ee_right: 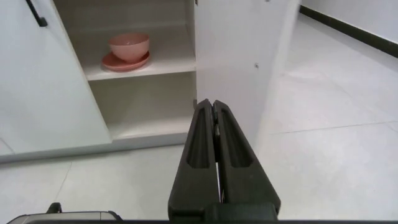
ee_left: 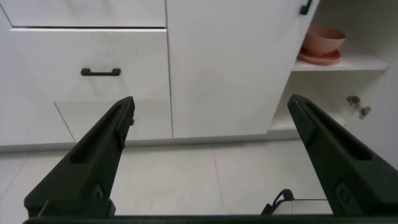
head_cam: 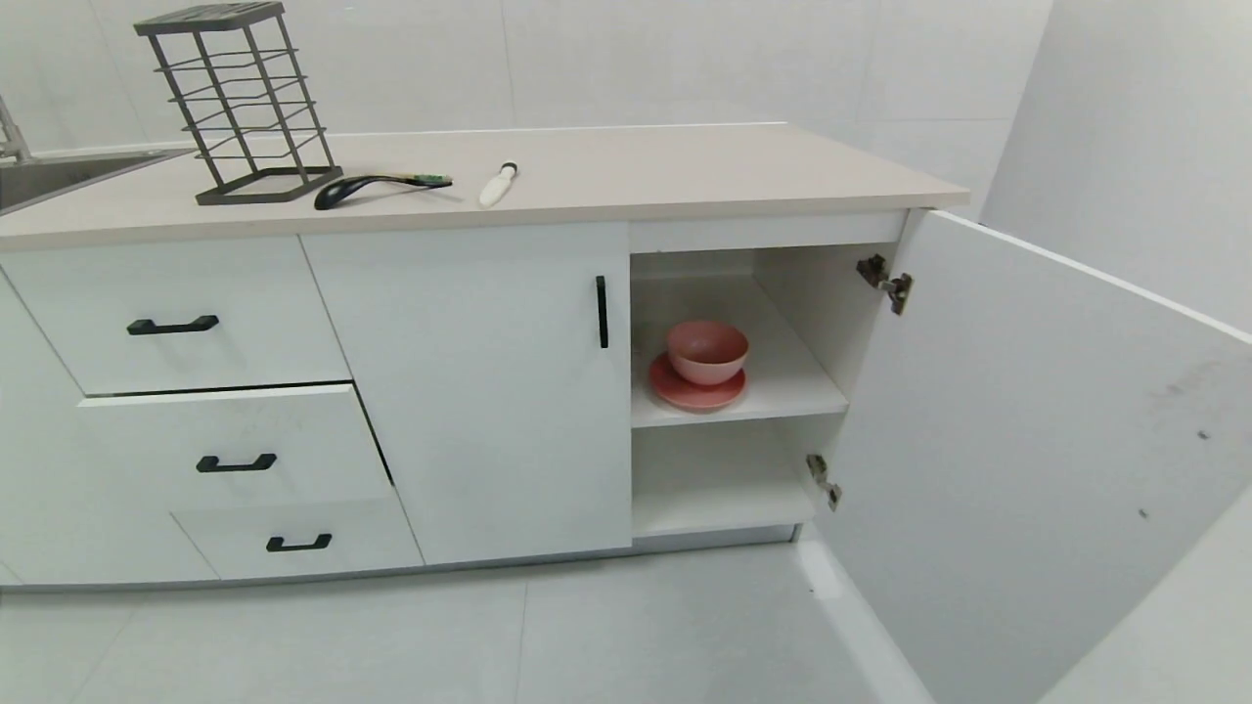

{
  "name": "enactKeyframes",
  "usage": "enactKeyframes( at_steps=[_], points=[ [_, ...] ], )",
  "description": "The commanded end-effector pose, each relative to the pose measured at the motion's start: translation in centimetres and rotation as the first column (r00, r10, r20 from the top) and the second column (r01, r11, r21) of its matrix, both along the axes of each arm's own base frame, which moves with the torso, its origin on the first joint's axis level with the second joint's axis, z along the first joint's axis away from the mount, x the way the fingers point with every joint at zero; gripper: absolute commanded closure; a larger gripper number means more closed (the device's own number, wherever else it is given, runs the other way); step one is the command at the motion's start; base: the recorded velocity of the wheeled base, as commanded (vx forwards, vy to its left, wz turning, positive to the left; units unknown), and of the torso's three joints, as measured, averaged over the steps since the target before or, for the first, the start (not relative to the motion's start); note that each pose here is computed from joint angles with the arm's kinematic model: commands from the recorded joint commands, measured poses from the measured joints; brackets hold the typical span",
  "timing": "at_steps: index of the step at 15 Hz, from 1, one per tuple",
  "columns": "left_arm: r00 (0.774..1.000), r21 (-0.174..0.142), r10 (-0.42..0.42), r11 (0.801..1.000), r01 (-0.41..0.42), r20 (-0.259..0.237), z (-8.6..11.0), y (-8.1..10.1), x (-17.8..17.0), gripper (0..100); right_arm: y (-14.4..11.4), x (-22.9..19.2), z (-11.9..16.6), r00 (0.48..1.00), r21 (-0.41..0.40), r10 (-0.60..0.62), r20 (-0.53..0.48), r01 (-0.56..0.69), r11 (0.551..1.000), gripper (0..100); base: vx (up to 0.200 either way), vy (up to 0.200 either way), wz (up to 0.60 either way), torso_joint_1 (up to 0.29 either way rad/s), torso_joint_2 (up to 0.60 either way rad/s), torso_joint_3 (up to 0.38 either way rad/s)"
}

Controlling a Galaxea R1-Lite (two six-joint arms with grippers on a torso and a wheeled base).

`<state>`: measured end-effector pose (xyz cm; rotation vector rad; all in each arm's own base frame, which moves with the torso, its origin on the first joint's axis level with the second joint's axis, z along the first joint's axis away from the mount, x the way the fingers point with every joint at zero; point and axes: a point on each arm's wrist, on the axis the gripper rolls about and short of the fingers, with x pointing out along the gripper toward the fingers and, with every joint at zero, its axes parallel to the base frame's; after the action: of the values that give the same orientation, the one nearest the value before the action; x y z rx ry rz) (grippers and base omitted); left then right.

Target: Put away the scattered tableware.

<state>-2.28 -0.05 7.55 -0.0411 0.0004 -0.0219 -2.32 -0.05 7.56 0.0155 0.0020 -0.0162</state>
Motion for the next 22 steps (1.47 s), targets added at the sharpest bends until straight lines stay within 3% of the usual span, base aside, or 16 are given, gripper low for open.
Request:
enactKeyframes(
  at_steps=[1, 18, 20, 22],
  points=[
    [1.0, 0.0, 0.0, 1.0, 0.0, 0.0, 0.0, 0.0, 0.0, 0, 0.0, 0.01, 0.01, 1.0, 0.0, -0.001, -0.001, 0.001, 1.0, 100, 0.0, -0.2, 0.0, 0.007, 0.0, 0.007],
    [1.0, 0.0, 0.0, 1.0, 0.0, 0.0, 0.0, 0.0, 0.0, 0, 0.01, 0.01, -0.01, 1.0, 0.006, -0.002, -0.002, 0.002, 1.0, 100, 0.0, -0.2, 0.0, 0.002, 0.0, 0.003],
    [1.0, 0.001, 0.0, 1.0, 0.0, 0.0, 0.0, 0.0, 0.0, 0, 0.0, 0.01, 0.01, 1.0, 0.006, -0.004, -0.001, 0.004, 1.0, 100, 0.0, 0.0, 0.0, 0.0, 0.0, 0.0],
    [1.0, 0.003, 0.0, 1.0, 0.0, 0.0, 0.0, 0.0, 0.0, 0, 0.01, -0.01, 0.93, 0.996, 0.008, -0.005, 0.094, 0.005, 1.0, 100, 0.0, 0.0, 0.0, 0.0, 0.0, 0.0]
  ],
)
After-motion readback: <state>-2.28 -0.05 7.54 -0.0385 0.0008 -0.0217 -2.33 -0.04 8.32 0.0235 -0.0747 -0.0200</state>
